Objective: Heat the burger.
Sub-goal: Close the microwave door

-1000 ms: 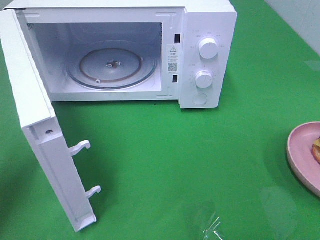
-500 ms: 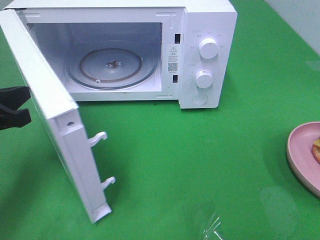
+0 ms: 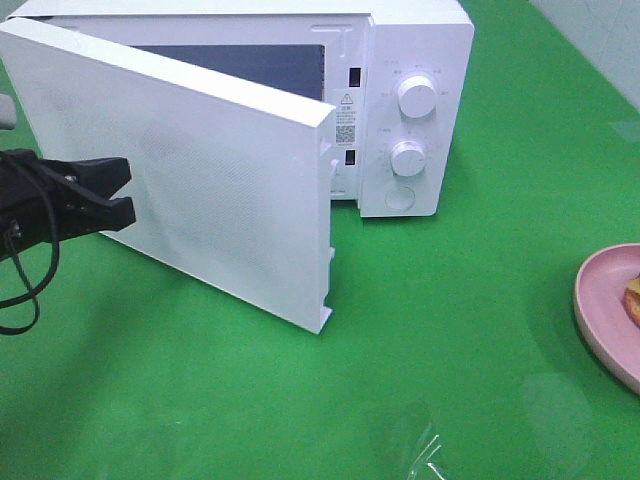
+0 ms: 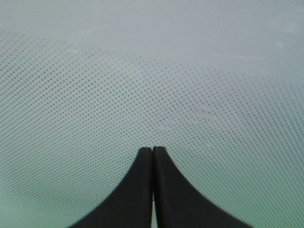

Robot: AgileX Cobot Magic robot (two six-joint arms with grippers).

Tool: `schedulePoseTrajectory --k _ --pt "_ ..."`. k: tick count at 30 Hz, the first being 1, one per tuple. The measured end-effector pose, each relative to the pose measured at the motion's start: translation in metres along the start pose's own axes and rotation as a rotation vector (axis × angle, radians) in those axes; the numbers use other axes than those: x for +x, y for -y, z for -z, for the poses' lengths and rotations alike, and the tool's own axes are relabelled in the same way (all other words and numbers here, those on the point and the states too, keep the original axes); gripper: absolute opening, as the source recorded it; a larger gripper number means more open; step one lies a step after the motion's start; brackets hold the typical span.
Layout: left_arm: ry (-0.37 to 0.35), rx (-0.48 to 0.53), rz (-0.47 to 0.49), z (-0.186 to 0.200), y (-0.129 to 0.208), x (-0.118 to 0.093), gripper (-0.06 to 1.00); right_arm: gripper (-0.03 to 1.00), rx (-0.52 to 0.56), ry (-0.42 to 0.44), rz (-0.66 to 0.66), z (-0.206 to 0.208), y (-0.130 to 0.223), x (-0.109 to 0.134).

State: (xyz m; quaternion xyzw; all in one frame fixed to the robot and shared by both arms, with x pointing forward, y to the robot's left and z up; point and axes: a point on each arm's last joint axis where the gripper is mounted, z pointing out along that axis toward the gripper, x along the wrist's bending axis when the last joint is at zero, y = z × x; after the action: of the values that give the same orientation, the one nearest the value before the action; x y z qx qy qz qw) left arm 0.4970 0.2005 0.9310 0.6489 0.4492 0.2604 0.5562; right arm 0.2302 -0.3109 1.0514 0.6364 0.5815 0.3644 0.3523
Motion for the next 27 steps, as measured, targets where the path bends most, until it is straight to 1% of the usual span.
schedulePoseTrajectory --k 2,4,7,9,15,24,26,27 --pt "0.001 -0.001 -0.003 -0.004 0.000 -0.002 0.00 0.76 0.000 0.000 0.000 0.000 0.000 0.000" --pt "0.008 -0.007 -0.006 -0.016 0.000 -0.009 0.00 0.75 0.000 0.000 0.000 0.000 0.000 0.000" --pt "0.009 -0.016 -0.006 -0.023 -0.002 -0.013 0.00 0.75 0.000 0.000 0.000 0.000 0.000 0.000" --pt "0.009 -0.031 -0.012 -0.034 -0.004 -0.019 0.00 0.75 0.000 0.000 0.000 0.000 0.000 0.000" --pt "0.018 -0.037 -0.022 -0.051 -0.007 -0.029 0.00 0.75 0.000 0.000 0.000 0.000 0.000 0.000" --pt "0.063 -0.041 -0.054 -0.082 -0.015 -0.051 0.00 0.75 0.000 0.000 0.000 0.000 0.000 0.000" --pt "0.063 -0.041 -0.054 -0.082 -0.015 -0.051 0.00 0.75 0.000 0.000 0.000 0.000 0.000 0.000" --pt "0.079 -0.056 -0.059 -0.092 -0.019 -0.057 0.00 0.75 0.000 0.000 0.000 0.000 0.000 0.000"
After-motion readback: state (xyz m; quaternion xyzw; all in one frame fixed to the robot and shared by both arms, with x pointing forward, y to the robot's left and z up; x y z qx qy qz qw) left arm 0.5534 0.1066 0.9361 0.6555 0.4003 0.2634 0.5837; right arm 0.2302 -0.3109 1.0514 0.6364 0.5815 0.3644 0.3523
